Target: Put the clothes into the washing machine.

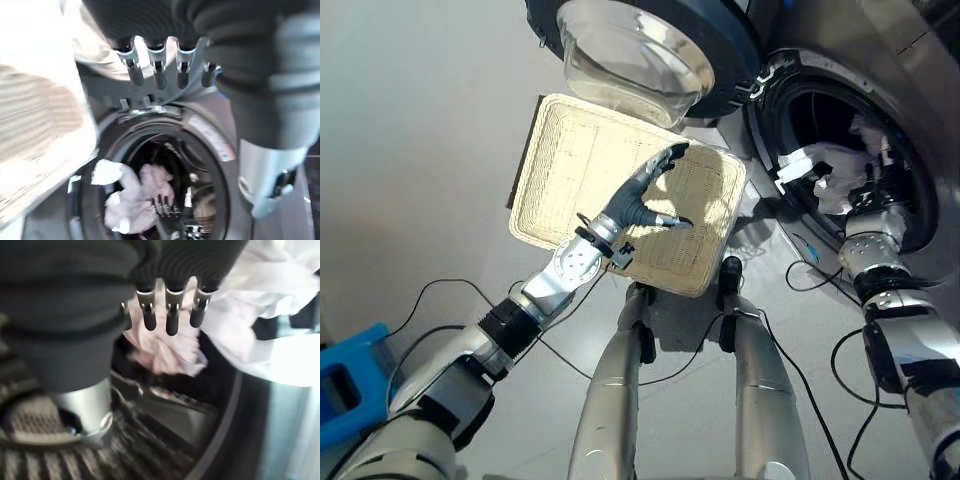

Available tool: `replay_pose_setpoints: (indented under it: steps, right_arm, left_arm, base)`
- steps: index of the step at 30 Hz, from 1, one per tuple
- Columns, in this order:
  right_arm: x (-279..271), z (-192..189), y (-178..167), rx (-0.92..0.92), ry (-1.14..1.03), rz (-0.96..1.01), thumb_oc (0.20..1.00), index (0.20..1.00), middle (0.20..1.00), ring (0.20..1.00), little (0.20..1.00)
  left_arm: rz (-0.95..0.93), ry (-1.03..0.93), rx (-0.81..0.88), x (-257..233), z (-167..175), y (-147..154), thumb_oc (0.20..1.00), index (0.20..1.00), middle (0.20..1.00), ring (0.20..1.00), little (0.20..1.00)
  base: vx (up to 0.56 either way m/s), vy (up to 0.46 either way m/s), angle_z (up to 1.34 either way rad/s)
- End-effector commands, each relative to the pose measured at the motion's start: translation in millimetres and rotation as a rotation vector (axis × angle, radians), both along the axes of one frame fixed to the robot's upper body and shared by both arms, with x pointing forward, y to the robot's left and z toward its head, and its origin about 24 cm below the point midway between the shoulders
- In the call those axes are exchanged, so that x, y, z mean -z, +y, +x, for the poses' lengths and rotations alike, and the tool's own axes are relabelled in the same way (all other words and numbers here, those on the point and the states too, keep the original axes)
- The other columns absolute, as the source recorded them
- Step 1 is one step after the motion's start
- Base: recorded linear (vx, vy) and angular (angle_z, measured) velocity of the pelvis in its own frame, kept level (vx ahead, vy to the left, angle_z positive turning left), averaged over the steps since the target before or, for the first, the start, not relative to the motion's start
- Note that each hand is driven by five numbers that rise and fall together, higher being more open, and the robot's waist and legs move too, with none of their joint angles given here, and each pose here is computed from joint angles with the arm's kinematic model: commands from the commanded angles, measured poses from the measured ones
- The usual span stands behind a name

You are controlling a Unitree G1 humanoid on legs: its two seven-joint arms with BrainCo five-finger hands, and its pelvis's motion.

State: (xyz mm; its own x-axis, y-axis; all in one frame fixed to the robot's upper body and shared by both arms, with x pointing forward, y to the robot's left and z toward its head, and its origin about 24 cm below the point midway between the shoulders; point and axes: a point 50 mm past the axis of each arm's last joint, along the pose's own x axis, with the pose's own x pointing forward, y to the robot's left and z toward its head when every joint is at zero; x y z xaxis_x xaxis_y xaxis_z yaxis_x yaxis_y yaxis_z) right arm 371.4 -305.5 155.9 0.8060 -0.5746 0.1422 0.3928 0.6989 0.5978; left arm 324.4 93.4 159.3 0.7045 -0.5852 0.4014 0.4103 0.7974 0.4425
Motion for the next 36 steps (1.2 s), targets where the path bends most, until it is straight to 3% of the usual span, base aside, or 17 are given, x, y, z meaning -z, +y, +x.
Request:
replay_pose_setpoints:
  steps: [1,6,9,19,21,28,36]
  right_arm:
    - [-12,-1,-4,0.040,0.090,-0.224,1.000,1.000,1.000,1.000,1.000]
    - [-7,-1,-6,0.108,0.196,-0.333,1.000,1.000,1.000,1.000,1.000]
    - [-8,1,-1,0.163,0.276,-0.495,1.000,1.000,1.000,1.000,1.000]
    - [11,9,13,0.025,0.510,-0.831,1.000,1.000,1.000,1.000,1.000]
    - [6,10,15,0.079,0.514,-0.906,1.000,1.000,1.000,1.000,1.000]
    - [-53,11,20,0.541,0.435,-1.223,1.000,1.000,1.000,1.000,1.000]
    - [-77,11,11,0.691,0.506,-1.307,1.000,1.000,1.000,1.000,1.000]
  left_arm:
    - [-0.085,-0.076,0.048,-16,-4,-3,1.000,1.000,1.000,1.000,1.000]
    - [-0.090,-0.075,0.056,-13,-6,-5,1.000,1.000,1.000,1.000,1.000]
    - [-0.080,-0.074,0.056,-12,-6,-7,1.000,1.000,1.000,1.000,1.000]
    - [-0.091,-0.090,0.072,-11,-10,-8,1.000,1.000,1.000,1.000,1.000]
    - [-0.094,-0.098,0.079,-12,-10,-9,1.000,1.000,1.000,1.000,1.000]
    - [-0.118,-0.134,0.100,-21,-15,-19,1.000,1.000,1.000,1.000,1.000]
    - [-0.109,-0.150,0.118,-22,-19,-23,1.000,1.000,1.000,1.000,1.000]
  base:
    - [0.00,0.006,-0.03]
    - [0.00,0.000,0.00]
    - [0.00,-0.020,0.00]
    - [0.00,-0.006,0.00]
    - [0.00,0.000,0.00]
    - [0.00,-0.002,0.01]
    - [0.00,-0.009,0.02]
